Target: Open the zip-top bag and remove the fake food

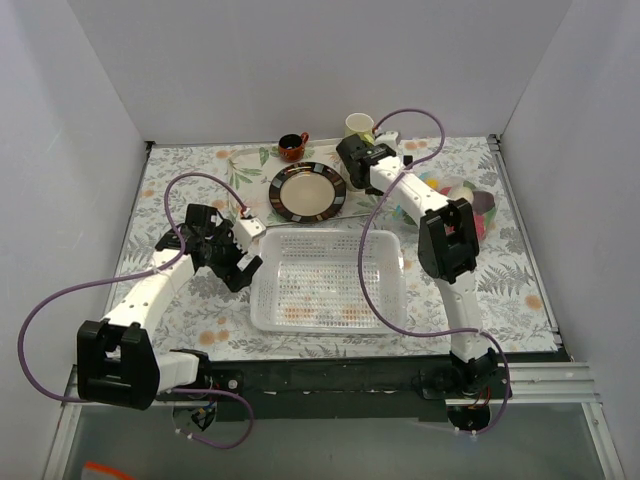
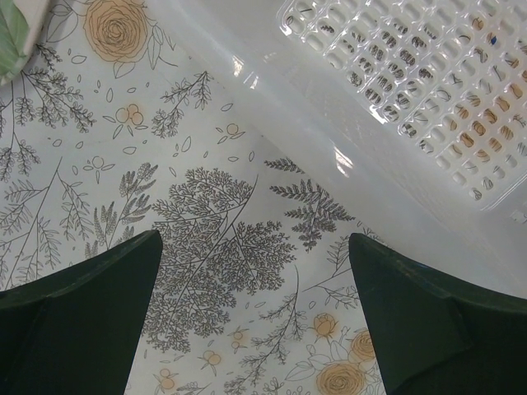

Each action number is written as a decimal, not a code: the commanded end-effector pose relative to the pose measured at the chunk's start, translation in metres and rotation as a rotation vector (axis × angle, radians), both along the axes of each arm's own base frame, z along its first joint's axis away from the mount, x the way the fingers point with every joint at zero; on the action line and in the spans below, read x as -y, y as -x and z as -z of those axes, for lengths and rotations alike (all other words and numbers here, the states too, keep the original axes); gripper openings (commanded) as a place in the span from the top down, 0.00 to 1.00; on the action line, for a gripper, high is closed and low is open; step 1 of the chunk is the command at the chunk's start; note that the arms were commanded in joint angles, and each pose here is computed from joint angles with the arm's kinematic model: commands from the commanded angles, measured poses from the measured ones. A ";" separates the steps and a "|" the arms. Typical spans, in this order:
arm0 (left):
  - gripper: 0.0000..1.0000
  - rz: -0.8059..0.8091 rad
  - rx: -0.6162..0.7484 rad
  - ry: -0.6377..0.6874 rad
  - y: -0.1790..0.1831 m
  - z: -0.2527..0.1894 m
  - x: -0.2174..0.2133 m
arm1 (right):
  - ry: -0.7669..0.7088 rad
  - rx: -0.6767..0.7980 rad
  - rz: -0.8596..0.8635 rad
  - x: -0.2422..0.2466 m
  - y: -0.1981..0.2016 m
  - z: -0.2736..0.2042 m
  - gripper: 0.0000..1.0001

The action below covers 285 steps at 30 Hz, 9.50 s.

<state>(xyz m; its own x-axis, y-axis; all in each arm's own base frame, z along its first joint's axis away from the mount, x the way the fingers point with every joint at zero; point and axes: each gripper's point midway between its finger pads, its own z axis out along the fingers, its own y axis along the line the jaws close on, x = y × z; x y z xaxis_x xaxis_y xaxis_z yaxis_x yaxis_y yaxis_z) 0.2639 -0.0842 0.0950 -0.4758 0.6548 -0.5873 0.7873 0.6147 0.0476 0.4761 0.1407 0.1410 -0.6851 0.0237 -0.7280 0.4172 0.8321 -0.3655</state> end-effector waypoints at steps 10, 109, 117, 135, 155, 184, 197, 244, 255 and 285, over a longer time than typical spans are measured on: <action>0.02 -0.019 -0.019 0.103 -0.007 -0.007 0.017 | 0.147 -0.106 0.035 0.036 0.038 0.029 0.25; 0.02 0.351 0.600 0.799 0.033 -0.241 -0.031 | -0.654 0.226 -1.611 -0.369 0.250 -0.220 0.99; 0.02 0.482 0.759 0.650 0.014 -0.187 0.005 | -0.711 0.205 -1.650 -0.350 0.251 -0.213 0.99; 0.15 0.576 0.622 0.486 -0.003 -0.160 0.038 | -0.720 0.106 -1.753 -0.358 0.259 -0.206 0.99; 1.00 0.595 0.511 0.409 0.007 -0.133 0.032 | -0.625 0.162 -1.699 -0.340 0.241 -0.190 0.75; 1.00 0.550 0.422 0.744 0.033 -0.235 0.057 | -0.575 0.954 -1.751 -0.178 0.267 -0.226 0.15; 1.00 0.562 0.464 0.765 0.045 -0.252 0.060 | -0.750 0.902 -1.913 -0.209 0.275 -0.232 0.25; 0.11 0.637 0.415 0.819 0.059 -0.227 0.085 | -0.957 0.531 -1.973 -0.273 0.247 -0.193 0.99; 0.34 0.585 0.557 0.703 0.025 -0.237 0.088 | -0.956 0.369 -2.019 -0.313 0.249 -0.181 0.99; 0.75 0.487 0.519 0.629 0.019 -0.210 0.082 | -0.863 0.388 -2.035 -0.306 0.254 -0.196 0.99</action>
<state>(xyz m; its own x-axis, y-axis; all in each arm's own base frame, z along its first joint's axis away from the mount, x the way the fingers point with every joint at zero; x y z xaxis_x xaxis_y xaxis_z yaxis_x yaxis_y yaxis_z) 0.2551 -0.1664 0.3026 0.1713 0.1901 -0.9667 0.9374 0.2705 0.2193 0.2273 0.4488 0.2770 -0.1793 -0.1237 -0.9760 -0.9835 0.0000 0.1807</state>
